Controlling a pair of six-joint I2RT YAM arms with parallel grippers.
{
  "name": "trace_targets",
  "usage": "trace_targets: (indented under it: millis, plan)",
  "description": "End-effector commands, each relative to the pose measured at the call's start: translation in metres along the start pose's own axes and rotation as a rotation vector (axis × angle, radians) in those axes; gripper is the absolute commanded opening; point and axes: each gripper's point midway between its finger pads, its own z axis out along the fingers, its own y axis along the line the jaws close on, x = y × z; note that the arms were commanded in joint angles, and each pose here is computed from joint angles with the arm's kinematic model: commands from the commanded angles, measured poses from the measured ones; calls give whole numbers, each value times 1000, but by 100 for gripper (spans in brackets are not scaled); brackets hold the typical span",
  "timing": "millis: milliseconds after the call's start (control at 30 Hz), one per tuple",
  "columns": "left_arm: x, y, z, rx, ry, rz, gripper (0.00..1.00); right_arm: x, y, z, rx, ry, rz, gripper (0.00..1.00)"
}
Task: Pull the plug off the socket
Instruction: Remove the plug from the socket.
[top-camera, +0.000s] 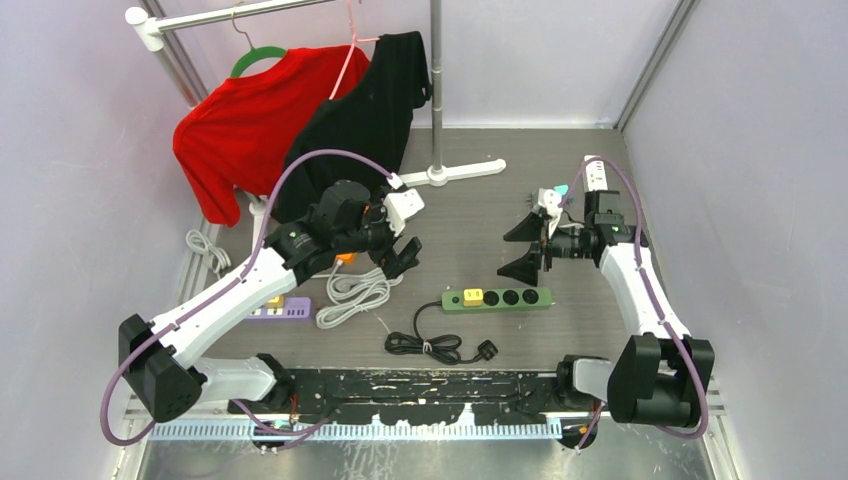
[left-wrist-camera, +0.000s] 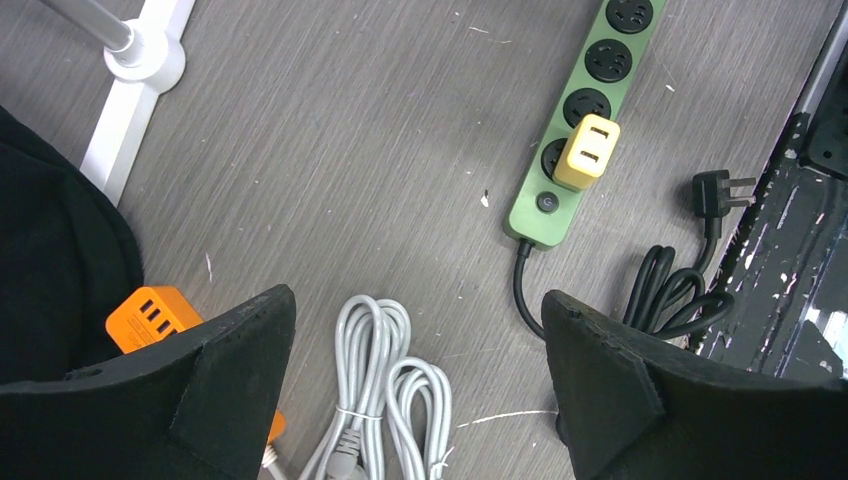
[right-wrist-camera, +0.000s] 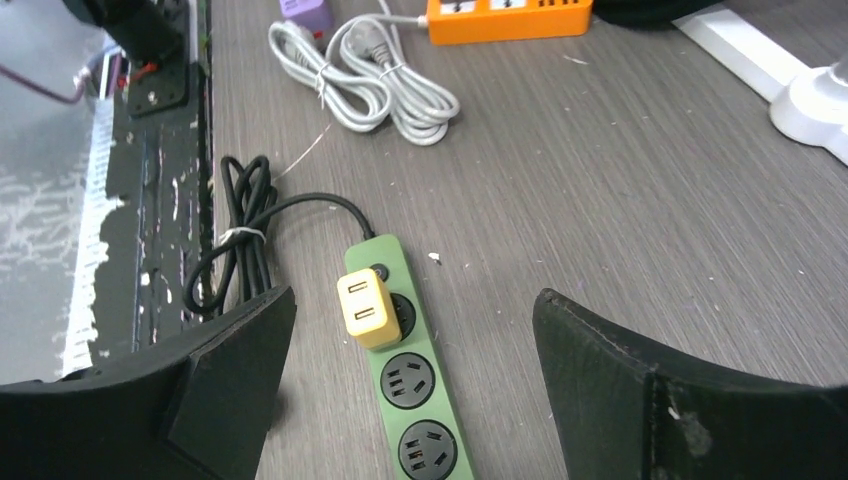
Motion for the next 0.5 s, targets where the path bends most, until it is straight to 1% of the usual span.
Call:
trace_targets:
  millis: [0, 467]
  plan:
    - [-4, 1, 2, 0, -15, 28, 91, 12, 10, 8, -47, 63, -115, 93]
    - [3, 2, 7, 4, 6, 31, 90, 64, 37, 45, -199, 274, -240, 92]
